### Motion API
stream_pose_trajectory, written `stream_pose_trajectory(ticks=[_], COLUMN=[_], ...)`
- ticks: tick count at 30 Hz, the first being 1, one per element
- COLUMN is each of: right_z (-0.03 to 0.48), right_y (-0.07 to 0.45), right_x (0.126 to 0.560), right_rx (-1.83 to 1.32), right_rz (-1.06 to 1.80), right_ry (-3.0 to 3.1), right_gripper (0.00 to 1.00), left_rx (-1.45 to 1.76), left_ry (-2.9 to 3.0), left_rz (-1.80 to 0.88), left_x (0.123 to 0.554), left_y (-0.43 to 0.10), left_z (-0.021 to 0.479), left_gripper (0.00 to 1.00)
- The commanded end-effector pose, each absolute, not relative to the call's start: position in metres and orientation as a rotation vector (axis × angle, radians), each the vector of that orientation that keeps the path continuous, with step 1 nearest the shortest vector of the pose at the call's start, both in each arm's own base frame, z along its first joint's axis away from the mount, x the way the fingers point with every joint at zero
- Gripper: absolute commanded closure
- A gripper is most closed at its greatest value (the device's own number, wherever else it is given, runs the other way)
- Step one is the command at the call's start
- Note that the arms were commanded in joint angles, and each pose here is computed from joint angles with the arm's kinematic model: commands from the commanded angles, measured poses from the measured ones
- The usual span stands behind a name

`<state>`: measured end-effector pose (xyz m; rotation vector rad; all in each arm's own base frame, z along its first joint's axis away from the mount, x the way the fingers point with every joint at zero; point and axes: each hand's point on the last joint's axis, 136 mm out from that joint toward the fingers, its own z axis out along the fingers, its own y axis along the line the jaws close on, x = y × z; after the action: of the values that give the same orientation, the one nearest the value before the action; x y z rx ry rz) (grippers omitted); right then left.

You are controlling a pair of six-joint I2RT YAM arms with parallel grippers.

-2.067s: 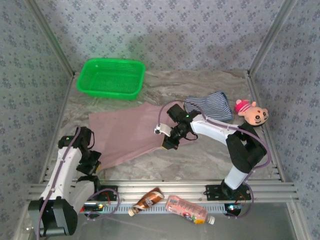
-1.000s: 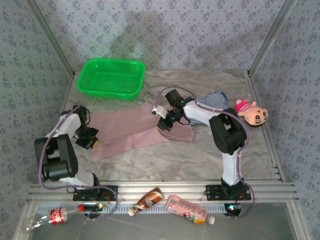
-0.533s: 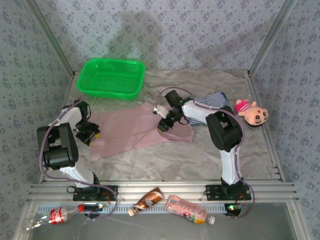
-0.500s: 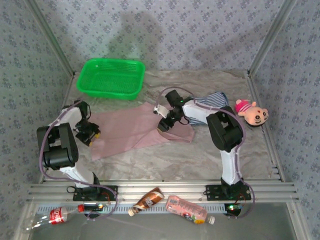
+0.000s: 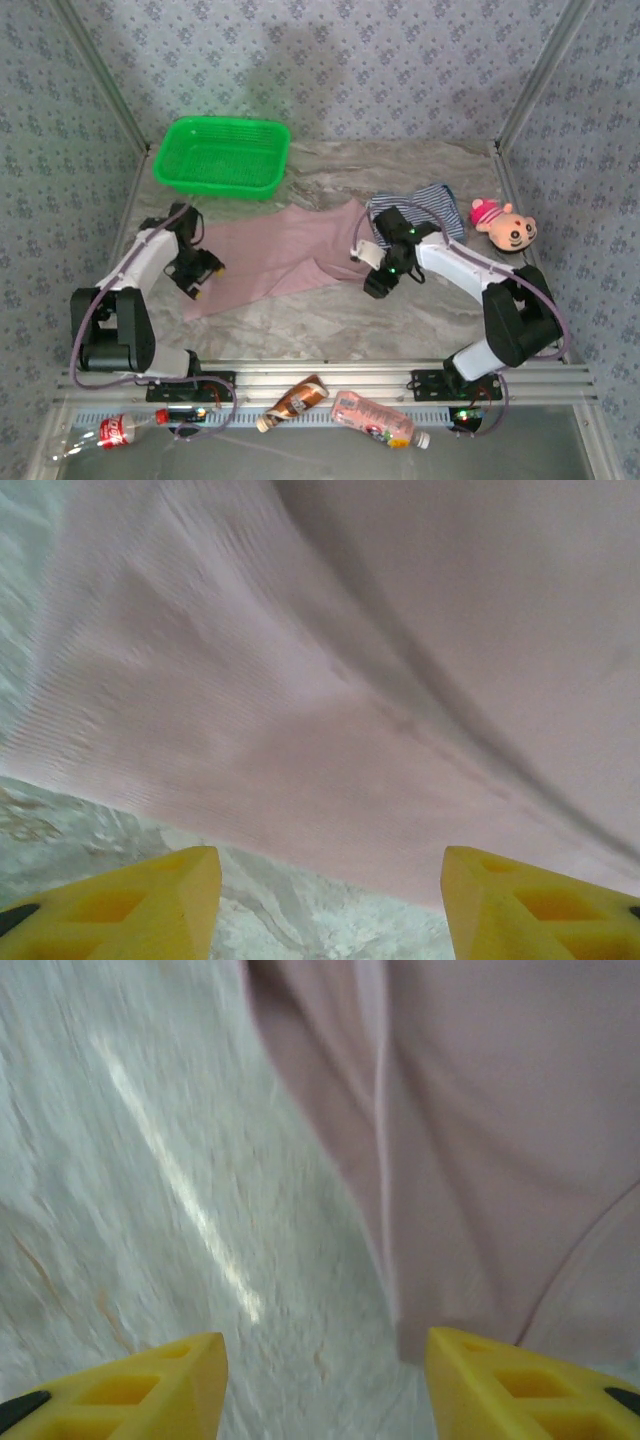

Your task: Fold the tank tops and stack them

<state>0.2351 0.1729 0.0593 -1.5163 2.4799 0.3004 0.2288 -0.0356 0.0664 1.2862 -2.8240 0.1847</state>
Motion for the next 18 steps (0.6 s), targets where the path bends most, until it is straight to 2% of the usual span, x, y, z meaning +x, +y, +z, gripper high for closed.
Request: stream_pose_trajectory(ticks=[1,11,13,18], right_z=[0.046,0.029,0.026,0.034], right_y=[0.148,0.143,0.145,0.153], right_x=[0.233,0.279,0.284,0.295], right_rx=[-1.660,-1.668,-1.664,-1.629], right_rz=[0.128,-0.182,-0.193,-0.185], right_ry=[2.420,2.240,2.232,2.209], right_gripper=[0.43,0.45,0.50,0.76], left_rx=[1.286,1.196,1.192,1.164], left_ry=[-2.759,-2.748,-2.741,-2.740], left_rz=[0.218,0.122,0.121,0.091], left_x=[0.220,0.201,0.197,0.192], left_y=[-0.054,-0.051,-0.050,-0.046], left_z=[0.056,0.029,0.024,0.020], left_gripper=[0.40,0.40,0.40,0.40])
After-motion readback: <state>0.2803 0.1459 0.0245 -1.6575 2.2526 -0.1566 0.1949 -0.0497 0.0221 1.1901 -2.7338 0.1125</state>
